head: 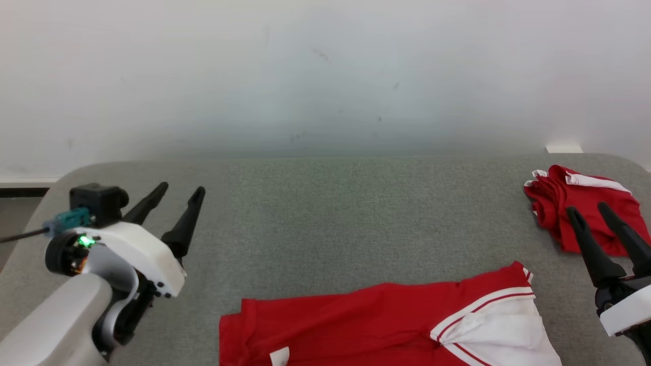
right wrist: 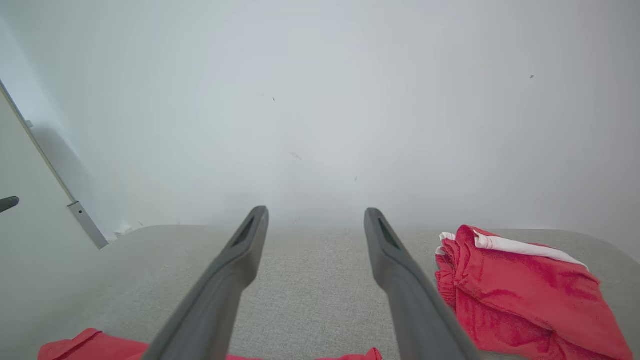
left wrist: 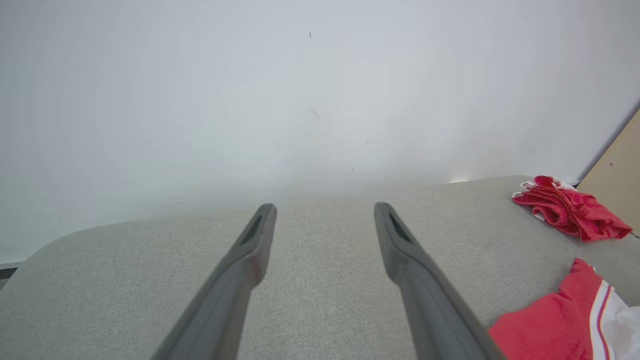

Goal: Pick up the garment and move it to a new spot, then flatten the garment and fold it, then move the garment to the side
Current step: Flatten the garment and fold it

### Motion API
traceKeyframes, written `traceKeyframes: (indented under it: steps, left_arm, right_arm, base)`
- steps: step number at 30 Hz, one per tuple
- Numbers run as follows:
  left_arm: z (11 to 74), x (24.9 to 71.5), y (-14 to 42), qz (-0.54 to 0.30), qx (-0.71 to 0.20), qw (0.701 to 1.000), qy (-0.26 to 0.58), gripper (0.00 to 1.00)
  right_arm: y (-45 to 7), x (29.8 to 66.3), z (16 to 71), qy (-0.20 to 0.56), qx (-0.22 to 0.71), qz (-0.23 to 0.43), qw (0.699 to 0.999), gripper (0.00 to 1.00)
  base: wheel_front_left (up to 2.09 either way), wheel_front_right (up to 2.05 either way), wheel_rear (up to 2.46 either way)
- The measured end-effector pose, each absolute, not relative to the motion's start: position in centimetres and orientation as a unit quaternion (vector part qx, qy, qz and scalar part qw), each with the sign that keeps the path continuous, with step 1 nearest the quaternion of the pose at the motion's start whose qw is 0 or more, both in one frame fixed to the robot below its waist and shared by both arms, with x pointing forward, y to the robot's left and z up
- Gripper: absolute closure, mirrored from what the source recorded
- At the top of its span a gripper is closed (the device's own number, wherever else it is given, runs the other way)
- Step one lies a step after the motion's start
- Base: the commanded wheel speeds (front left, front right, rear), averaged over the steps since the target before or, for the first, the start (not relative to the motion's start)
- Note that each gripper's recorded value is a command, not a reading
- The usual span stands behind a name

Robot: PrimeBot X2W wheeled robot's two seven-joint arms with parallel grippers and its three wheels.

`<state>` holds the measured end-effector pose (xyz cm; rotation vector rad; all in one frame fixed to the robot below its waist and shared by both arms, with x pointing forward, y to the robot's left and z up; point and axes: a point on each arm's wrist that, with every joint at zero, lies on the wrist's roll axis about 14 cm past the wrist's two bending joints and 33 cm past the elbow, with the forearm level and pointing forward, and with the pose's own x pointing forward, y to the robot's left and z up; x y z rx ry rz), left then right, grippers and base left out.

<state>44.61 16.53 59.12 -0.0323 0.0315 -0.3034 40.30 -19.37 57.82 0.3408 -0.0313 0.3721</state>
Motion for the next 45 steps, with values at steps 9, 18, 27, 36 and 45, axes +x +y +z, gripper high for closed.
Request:
traceKeyframes:
  steps: [9, 18, 27, 36, 45]
  left_arm:
    - [60.4, 41.1, 17.9, -0.076, -0.064, 0.991, -0.089, 0.0]
    - [56.9, 38.0, 19.5, 0.005, -0.116, 0.99, -0.08, 0.0]
    - [55.1, 36.4, 19.8, 0.036, -0.113, 0.989, -0.088, 0.0]
    - [53.7, 36.4, 19.1, 0.022, -0.113, 0.99, -0.08, 0.0]
    - [52.3, 36.6, 18.3, 0.012, -0.12, 0.991, -0.064, 0.0]
  right_arm:
    - [-21.2, 39.9, 56.6, -0.075, 0.161, 0.104, 0.979, 0.0]
    - [-21.0, 37.6, 52.5, -0.043, 0.154, 0.055, 0.986, 0.0]
    - [-20.6, 35.4, 47.4, 0.036, 0.16, 0.027, 0.986, 0.0]
    - [-20.2, 36.4, 45.1, 0.098, 0.152, 0.028, 0.983, 0.0]
    - [-19.0, 37.5, 40.1, 0.238, 0.152, 0.034, 0.959, 0.0]
  base:
    - [0.0, 0.0, 0.0]
    - [0.0, 0.0, 0.0]
    - [0.0, 0.0, 0.0]
    - [0.0, 0.0, 0.0]
    - [0.0, 0.0, 0.0]
